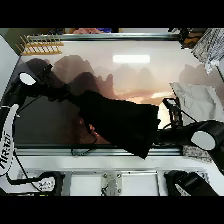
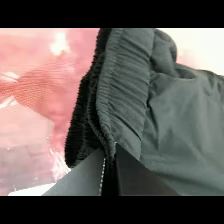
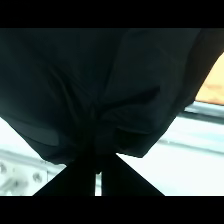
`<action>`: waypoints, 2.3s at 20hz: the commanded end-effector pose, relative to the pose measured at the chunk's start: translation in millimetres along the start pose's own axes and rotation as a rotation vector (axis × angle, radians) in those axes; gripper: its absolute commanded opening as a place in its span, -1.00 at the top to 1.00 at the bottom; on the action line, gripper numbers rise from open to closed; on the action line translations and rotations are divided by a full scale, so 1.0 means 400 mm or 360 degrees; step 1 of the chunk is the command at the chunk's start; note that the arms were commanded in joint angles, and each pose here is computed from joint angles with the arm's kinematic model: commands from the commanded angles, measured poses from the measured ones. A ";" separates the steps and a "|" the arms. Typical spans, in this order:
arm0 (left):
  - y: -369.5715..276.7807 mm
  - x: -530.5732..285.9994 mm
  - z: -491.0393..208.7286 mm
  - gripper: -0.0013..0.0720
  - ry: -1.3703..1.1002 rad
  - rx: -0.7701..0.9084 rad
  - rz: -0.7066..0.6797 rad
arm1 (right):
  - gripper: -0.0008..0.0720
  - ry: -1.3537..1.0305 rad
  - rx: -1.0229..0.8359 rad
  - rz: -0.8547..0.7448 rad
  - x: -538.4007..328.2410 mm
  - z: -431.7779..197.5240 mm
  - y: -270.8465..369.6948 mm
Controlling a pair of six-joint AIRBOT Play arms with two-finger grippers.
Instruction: Fold the clothes and pants, and hang the long-sleeved shirts on hangers.
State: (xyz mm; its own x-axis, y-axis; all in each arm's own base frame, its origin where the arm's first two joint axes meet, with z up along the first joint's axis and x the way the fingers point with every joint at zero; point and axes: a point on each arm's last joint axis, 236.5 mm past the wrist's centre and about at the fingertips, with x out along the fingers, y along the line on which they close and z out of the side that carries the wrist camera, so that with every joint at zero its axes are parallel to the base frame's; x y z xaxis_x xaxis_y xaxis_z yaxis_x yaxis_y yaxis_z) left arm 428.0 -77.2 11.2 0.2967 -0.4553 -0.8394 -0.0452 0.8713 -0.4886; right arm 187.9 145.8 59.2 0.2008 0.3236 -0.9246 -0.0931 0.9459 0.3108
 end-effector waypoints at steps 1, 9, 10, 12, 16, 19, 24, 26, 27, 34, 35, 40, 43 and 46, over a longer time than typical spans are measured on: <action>0.001 -0.003 -0.001 0.92 0.0010 0.0016 0.0007 | 0.95 0.0135 -0.0069 -0.0042 -0.017 -0.062 -0.002; 0.067 0.084 -0.133 0.92 0.0206 -0.0112 0.0039 | 0.94 0.0427 -0.0129 -0.0054 0.112 -0.191 0.014; 0.070 0.089 -0.148 0.92 0.0234 -0.0121 0.0038 | 0.91 0.0443 -0.0120 -0.0033 0.117 -0.194 0.024; 0.071 0.093 -0.175 0.47 0.0291 -0.0105 0.0028 | 0.12 0.0457 -0.0103 0.0007 0.121 -0.197 0.040; 0.021 0.005 -0.120 -0.66 0.0182 -0.0024 -0.0009 | -0.74 0.0231 -0.0022 0.0118 0.039 -0.103 0.067; -0.004 -0.091 -0.074 -0.66 0.0000 0.0025 -0.0007 | -0.74 -0.0072 0.0212 0.0081 -0.059 0.002 -0.028; 0.026 -0.056 -0.170 -0.66 0.0065 -0.0048 0.0005 | -1.00 -0.0010 0.0716 -0.0001 0.017 -0.037 -0.254; 0.042 -0.030 -0.211 -0.66 0.0133 -0.0087 0.0008 | -0.99 0.0001 0.0980 0.0143 0.093 -0.054 -0.282; 0.040 -0.021 -0.225 -0.66 0.0156 -0.0110 -0.0012 | -0.99 0.0004 0.1077 0.0255 0.130 -0.060 -0.275; 0.001 -0.002 -0.223 -0.66 0.0136 -0.0091 -0.0062 | -0.99 -0.0054 0.1231 0.0421 0.274 -0.067 -0.249; -0.004 0.001 -0.224 -0.66 0.0135 -0.0079 -0.0062 | -0.99 -0.0080 0.1212 0.0423 0.281 -0.054 -0.245; -0.029 0.013 -0.229 -0.66 0.0141 -0.0033 -0.0070 | -0.99 -0.0060 0.1142 0.0474 0.342 -0.024 -0.183; -0.028 0.013 -0.230 -0.66 0.0142 -0.0033 -0.0069 | -0.99 -0.0114 0.1135 0.0581 0.373 0.019 -0.135; -0.028 0.013 -0.231 -0.65 0.0145 -0.0032 -0.0069 | -0.88 -0.0124 0.1098 0.0687 0.393 0.043 -0.096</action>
State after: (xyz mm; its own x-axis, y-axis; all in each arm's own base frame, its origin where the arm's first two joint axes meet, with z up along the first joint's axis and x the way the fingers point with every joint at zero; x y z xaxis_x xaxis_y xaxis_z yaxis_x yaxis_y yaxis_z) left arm 342.1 -105.8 -9.6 0.2110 -0.5084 -0.8349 -0.0555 0.8465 -0.5295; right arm 223.9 145.2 -94.6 0.3101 0.6107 -0.7287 0.4692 0.5683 0.6759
